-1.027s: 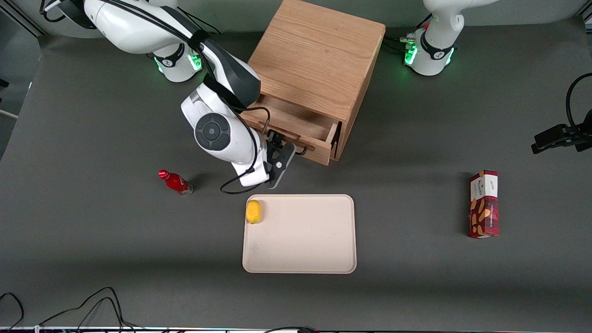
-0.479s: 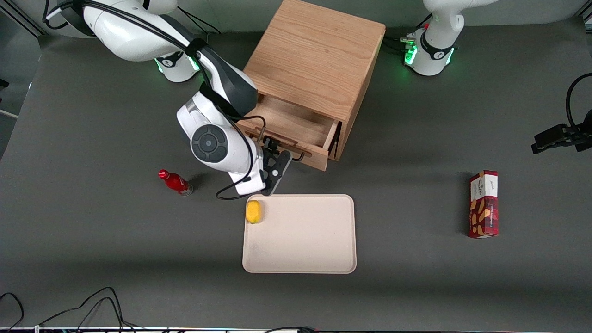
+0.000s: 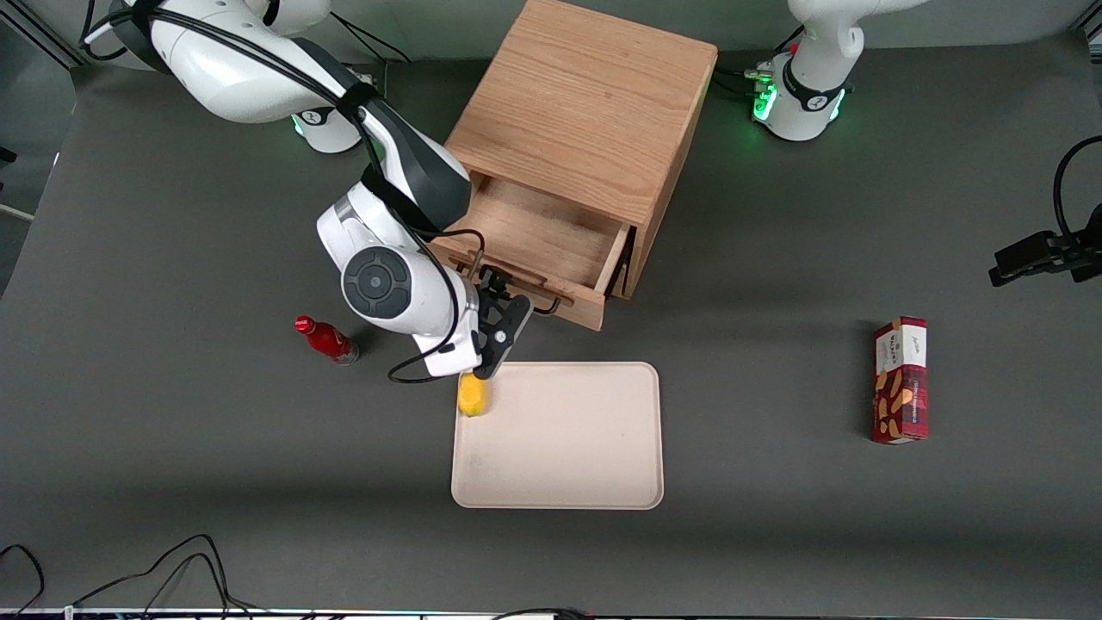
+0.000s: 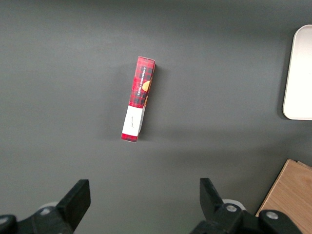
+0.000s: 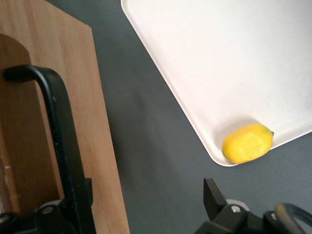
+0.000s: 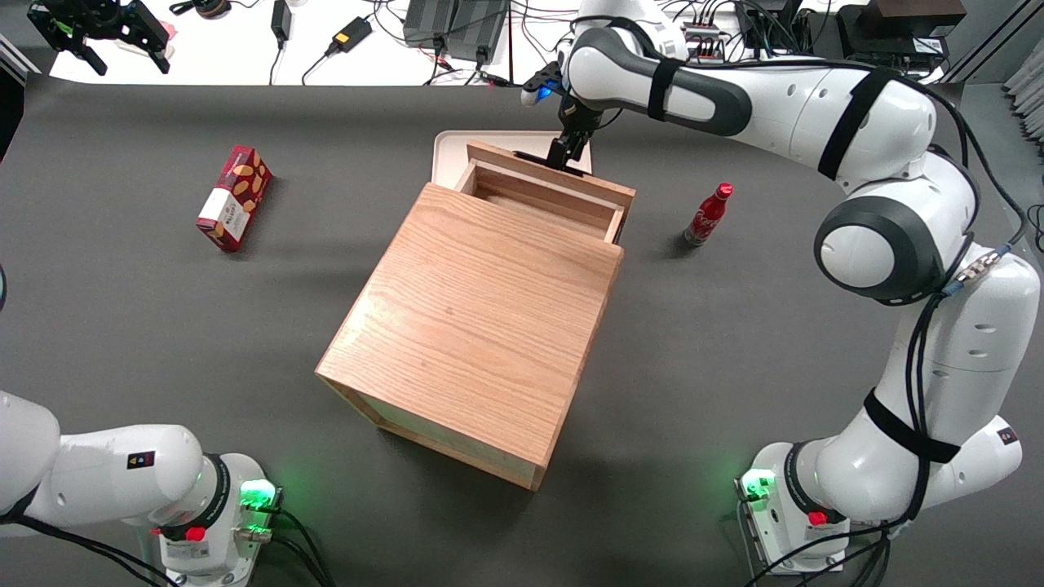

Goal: Open upper drawer
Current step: 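Pull the upper drawer outward from the cabinet with the right gripper, then keep pulling the drawer handle further out toward the tray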

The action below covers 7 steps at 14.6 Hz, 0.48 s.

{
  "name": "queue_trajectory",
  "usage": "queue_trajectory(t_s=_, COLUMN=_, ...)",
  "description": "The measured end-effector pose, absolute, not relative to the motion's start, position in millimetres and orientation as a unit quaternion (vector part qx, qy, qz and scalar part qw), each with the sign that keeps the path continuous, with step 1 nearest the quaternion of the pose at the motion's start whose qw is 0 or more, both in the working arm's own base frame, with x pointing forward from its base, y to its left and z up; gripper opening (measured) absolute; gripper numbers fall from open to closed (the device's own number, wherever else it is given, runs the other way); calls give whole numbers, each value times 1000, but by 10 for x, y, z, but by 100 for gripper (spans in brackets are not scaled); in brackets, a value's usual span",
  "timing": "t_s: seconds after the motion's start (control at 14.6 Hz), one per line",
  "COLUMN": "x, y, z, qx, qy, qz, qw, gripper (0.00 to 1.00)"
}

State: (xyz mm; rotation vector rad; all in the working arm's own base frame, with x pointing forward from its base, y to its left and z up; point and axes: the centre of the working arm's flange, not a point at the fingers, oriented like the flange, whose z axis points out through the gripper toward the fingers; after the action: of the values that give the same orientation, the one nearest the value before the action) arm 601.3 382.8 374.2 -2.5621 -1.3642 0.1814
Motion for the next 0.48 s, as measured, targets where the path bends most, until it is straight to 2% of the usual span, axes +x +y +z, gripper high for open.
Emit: queue_trajectory(t_s=0.48, x=6225, y=3674, z=3772, qx=-885, qy=-450, qz=48, qw=111, gripper=100)
